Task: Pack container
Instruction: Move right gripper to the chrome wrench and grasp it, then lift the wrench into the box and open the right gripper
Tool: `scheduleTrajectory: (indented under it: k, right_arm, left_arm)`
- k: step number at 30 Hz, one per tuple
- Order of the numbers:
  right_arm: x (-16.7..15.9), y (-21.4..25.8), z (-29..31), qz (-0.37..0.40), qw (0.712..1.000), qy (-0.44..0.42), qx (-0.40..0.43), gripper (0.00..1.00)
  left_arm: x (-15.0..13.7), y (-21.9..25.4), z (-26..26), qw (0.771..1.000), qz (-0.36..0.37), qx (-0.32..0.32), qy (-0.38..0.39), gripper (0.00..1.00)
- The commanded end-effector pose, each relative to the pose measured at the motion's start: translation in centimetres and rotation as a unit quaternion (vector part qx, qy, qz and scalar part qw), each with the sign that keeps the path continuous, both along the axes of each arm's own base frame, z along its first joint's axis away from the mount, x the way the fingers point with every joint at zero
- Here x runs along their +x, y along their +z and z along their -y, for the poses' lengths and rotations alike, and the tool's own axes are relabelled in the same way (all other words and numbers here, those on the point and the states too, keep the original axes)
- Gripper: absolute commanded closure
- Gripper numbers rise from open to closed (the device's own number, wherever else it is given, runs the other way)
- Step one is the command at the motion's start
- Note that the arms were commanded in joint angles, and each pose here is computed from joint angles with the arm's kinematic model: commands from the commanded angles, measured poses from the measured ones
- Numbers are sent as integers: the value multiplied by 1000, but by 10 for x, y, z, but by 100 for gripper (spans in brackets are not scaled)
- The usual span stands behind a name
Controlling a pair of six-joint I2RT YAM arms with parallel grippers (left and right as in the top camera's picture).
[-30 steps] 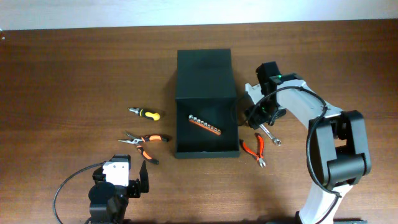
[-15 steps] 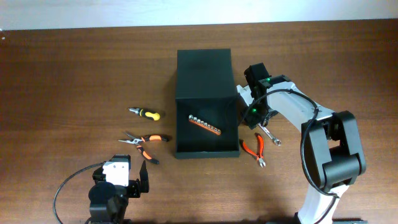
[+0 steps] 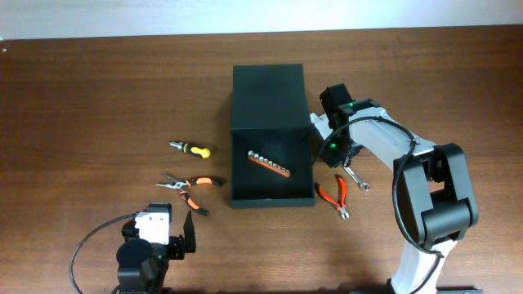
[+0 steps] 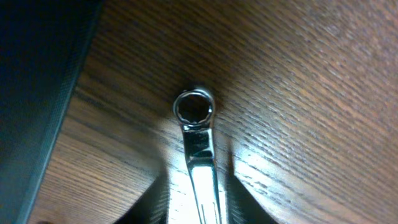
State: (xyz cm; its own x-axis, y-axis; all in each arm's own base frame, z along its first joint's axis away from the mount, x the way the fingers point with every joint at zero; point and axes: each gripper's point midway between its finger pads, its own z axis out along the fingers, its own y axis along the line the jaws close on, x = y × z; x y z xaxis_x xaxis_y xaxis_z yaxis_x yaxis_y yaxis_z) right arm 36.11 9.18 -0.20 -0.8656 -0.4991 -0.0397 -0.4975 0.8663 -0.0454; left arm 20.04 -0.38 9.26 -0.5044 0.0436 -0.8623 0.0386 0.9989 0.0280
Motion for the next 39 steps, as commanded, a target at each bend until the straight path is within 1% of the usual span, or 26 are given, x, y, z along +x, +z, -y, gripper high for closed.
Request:
scheduleTrajectory:
  k: [1,4,6,9,18,24,26,30,33,39]
  right_arm:
    - [-6,-17,5,-21,1000,-2,-18,80]
    - [-7,-16,5,-22,1000,-2,-19,89]
    - [-7,-13,6,-24,999,-2,-23,93]
    - [-3,-2,6,-26,999,-2,-25,96]
    - [24,57,2,-3,1000,-3,-29,96]
    - [34,96,-2,9,1000,-2,-24,96]
    - [35,110,-9,12,1000,1,-11,96]
    - [31,129,-35,12,999,22,24,96]
    - [22,132,-60,10,998,53,34,96]
    - [-10,132,-129,4,983,173,56,96]
  left_arm:
    - [1,1,-3,1000,5,9,3,1]
    - [1,1,-3,1000,5,9,3,1]
    - [1,1,-3,1000,5,9,3,1]
    - [1,1,-3,1000,5,9,3,1]
    - [1,1,-3,1000,5,9,3,1]
    - [1,1,-3,1000,5,9,3,1]
    - [1,1,-3,1000,5,9,3,1]
    - [1,1,-3,1000,5,9,3,1]
    - [1,1,-3,1000,5,9,3,1]
    - [1,1,-3,1000,5,9,3,1]
